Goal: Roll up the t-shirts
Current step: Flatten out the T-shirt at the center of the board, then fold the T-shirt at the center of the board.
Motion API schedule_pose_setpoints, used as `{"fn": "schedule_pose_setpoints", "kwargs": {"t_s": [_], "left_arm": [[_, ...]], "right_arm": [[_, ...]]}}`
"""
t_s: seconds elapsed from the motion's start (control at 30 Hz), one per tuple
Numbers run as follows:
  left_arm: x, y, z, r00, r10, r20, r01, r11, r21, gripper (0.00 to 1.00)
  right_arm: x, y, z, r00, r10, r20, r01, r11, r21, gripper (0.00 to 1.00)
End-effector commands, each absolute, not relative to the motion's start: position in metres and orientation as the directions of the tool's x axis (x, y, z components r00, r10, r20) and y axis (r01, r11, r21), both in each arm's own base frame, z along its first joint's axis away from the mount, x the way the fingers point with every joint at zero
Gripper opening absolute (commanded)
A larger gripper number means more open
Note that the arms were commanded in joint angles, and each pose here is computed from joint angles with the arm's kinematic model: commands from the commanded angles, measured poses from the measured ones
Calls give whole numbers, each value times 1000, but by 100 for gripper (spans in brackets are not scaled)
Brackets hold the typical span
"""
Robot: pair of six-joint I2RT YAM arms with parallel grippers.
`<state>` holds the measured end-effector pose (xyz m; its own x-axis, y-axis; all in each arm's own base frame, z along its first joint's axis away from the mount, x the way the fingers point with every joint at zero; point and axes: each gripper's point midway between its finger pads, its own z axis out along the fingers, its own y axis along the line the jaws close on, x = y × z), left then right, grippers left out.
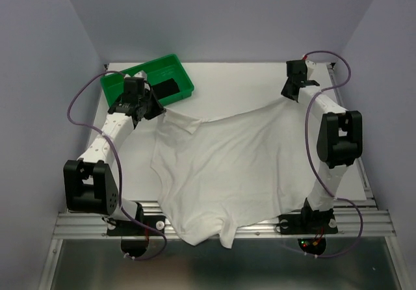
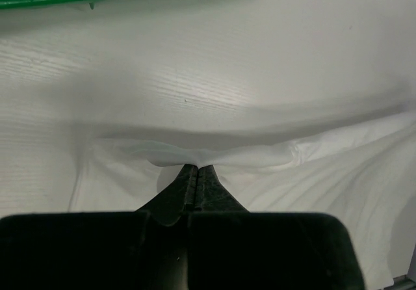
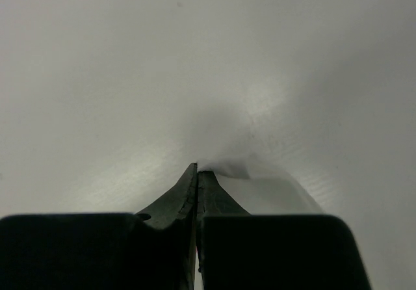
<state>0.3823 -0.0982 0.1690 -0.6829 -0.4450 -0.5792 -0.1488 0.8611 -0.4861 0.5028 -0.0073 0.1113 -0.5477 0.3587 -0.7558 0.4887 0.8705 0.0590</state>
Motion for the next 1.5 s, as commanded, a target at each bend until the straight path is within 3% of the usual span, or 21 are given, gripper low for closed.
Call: {"fn": "schedule_pose_setpoints", "kwargs": {"t_s": [0.0, 0.27, 0.87, 1.2, 1.47], "left_arm": [[420, -91, 208, -582, -455, -674, -123, 869, -480, 0], [458, -91, 218, -563, -458, -688, -134, 872, -471, 0], [489, -91, 240, -535, -424, -731, -102, 891, -442, 0], [479, -100, 247, -540, -418, -731, -69, 887, -456, 0], [442, -116, 252, -563, -421, -711, -44, 875, -483, 0]], "right_arm": [[561, -7, 175, -374, 352, -858, 456, 876, 160, 1], [590, 3, 160, -408, 357, -840, 426, 888, 171, 1], [603, 4, 174, -404, 388, -828, 396, 891, 224, 1], [596, 2, 174, -414, 416, -809, 384, 886, 259, 1], [570, 9, 171, -444, 439, -782, 375, 883, 282, 1]]}}
